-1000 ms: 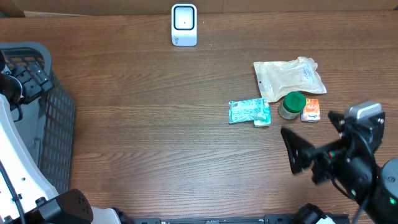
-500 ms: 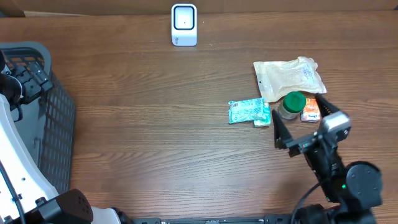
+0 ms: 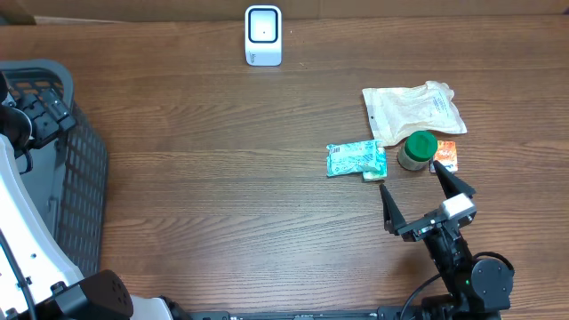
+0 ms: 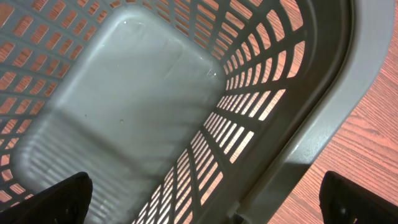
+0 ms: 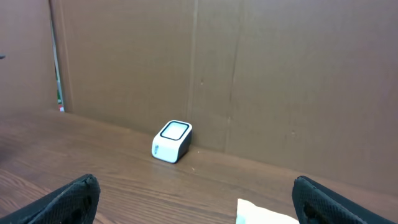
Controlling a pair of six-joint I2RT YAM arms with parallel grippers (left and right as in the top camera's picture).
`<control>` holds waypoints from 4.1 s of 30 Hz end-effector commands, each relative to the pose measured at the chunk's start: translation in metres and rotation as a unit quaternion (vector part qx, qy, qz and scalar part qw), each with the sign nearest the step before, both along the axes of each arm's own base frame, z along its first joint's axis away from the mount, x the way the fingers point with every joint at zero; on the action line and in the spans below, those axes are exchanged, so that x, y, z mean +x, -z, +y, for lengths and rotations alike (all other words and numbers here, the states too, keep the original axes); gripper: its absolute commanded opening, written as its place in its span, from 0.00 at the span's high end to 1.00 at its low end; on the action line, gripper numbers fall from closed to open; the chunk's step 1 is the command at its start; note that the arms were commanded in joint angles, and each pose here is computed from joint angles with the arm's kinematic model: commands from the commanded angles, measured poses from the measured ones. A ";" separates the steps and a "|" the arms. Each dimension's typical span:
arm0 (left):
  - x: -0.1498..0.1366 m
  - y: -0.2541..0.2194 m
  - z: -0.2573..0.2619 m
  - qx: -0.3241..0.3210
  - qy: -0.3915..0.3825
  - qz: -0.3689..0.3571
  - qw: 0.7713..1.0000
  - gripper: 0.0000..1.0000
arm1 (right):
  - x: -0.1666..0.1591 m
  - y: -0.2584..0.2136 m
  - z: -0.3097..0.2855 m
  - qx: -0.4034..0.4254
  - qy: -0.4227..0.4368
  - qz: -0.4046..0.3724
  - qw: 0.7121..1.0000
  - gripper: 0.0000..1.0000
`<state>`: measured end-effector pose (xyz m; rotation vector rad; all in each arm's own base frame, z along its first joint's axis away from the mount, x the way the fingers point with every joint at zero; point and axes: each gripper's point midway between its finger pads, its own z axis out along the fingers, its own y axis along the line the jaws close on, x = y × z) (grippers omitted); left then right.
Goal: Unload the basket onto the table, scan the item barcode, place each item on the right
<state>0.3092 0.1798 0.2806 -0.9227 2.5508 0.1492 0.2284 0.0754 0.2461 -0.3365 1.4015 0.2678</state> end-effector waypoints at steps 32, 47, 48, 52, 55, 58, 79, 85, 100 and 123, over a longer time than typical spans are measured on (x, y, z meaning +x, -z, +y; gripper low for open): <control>0.001 -0.001 0.001 -0.001 -0.003 -0.003 1.000 0.00 | 0.004 0.071 0.001 0.043 -0.005 0.091 0.995 0.00; 0.001 -0.001 0.001 -0.001 -0.003 -0.003 1.000 0.00 | 0.004 0.071 0.001 0.043 -0.005 0.091 0.995 0.00; 0.001 -0.001 0.001 -0.001 -0.003 -0.003 1.000 0.00 | 0.004 0.071 0.001 0.043 -0.005 0.091 0.995 0.00; 0.002 0.000 0.001 -0.002 -0.003 -0.002 1.000 0.00 | 0.004 0.071 0.001 0.043 -0.005 0.091 0.995 0.00; 0.000 -0.004 0.000 0.001 -0.003 -0.007 1.000 0.01 | 0.004 0.071 0.001 0.043 -0.005 0.091 0.995 0.00; -0.003 -0.017 -0.010 0.010 0.008 -0.024 1.000 0.00 | 0.004 0.071 0.001 0.043 -0.005 0.091 0.995 0.00; -0.114 -0.005 -0.118 0.050 0.122 -0.081 0.988 0.00 | 0.004 0.071 0.001 0.043 -0.005 0.091 0.995 0.00; -0.124 0.042 -0.135 0.051 0.155 -0.105 0.981 0.01 | 0.004 0.071 0.001 0.043 -0.005 0.091 0.995 0.00; -0.071 0.070 -0.168 0.106 0.219 -0.412 0.878 0.01 | 0.004 0.071 0.001 0.043 -0.005 0.091 0.995 0.00; -0.064 0.125 -0.165 0.128 0.202 -0.488 0.840 0.01 | 0.004 0.071 0.001 0.043 -0.005 0.091 0.995 0.00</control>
